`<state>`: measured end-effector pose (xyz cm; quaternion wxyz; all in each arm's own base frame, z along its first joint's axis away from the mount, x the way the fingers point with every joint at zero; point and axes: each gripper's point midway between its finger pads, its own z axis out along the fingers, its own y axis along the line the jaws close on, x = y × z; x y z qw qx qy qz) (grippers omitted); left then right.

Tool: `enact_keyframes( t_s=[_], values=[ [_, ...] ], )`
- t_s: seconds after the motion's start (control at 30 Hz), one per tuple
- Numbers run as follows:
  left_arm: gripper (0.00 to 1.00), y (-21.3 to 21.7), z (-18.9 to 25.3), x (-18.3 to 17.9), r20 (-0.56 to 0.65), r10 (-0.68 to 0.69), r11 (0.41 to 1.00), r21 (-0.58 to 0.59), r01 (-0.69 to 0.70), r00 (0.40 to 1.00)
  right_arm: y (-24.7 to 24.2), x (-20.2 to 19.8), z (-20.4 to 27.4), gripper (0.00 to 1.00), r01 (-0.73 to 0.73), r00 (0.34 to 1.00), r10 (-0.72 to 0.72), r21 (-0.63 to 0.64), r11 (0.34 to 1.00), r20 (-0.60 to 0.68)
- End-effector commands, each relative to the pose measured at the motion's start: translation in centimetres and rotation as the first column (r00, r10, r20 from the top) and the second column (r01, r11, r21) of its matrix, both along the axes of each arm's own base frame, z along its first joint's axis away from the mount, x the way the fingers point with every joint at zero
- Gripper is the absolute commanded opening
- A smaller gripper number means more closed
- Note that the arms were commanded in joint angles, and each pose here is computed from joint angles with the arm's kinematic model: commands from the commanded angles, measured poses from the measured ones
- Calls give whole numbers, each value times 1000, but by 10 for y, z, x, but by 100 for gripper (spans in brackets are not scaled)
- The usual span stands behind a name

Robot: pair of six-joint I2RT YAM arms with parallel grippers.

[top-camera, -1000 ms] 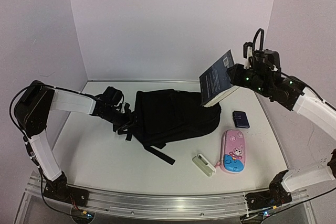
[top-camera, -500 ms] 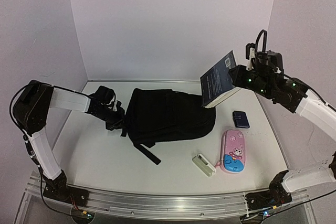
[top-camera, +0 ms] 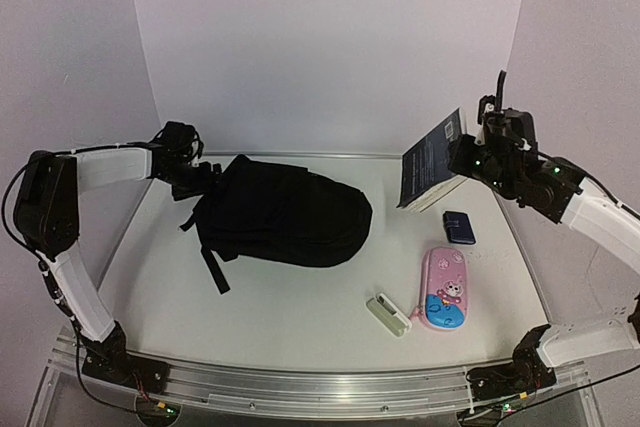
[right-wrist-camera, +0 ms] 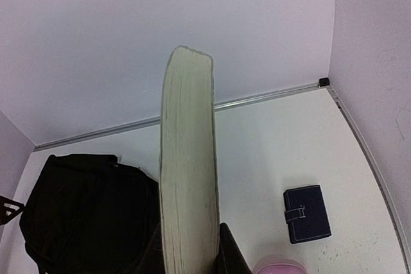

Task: Pack the student bag
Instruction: Move the student bag to the center of the board, then place the book in the student bag.

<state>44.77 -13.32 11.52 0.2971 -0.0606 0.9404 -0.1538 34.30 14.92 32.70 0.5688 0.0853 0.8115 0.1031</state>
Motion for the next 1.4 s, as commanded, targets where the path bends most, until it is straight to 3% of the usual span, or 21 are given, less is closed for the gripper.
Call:
enact_keyframes(
  t_s=[0.0, 0.1, 0.23, 0.4, 0.6, 0.93, 1.03, 1.37],
  values=[
    [94, -69, 78, -21, 209, -218, 960, 223, 171, 953, -12, 7, 27, 0, 92, 990, -102, 98, 991, 99],
    [97, -127, 87, -45, 233, -383, 910, 264, 321, 894, -14, 12, 17, 0, 110, 990, -118, 98, 989, 77],
    [96, -213, 88, -91, 225, -629, 772, 287, 566, 744, -19, 13, 12, 0, 129, 988, -137, 112, 985, 67],
    [97, -278, 80, -112, 221, -743, 668, 309, 677, 632, -25, 6, 12, 0, 130, 987, -141, 135, 982, 71],
    [98, -324, 51, -108, 174, -805, 591, 329, 737, 568, -26, -2, 10, 0, 114, 990, -127, 172, 979, 68],
    [96, -343, 27, -93, 129, -810, 577, 349, 739, 572, -23, -5, 3, 0, 90, 993, -102, 181, 979, 55],
    [79, -339, 27, -88, 129, -799, 588, 377, 715, 588, -22, -3, 1, 0, 92, 994, -102, 179, 980, 49],
    [3, -322, 61, -69, 229, -715, 680, 443, 583, 660, -14, -2, 3, 0, 66, 996, -77, 222, 973, 44]
  ],
)
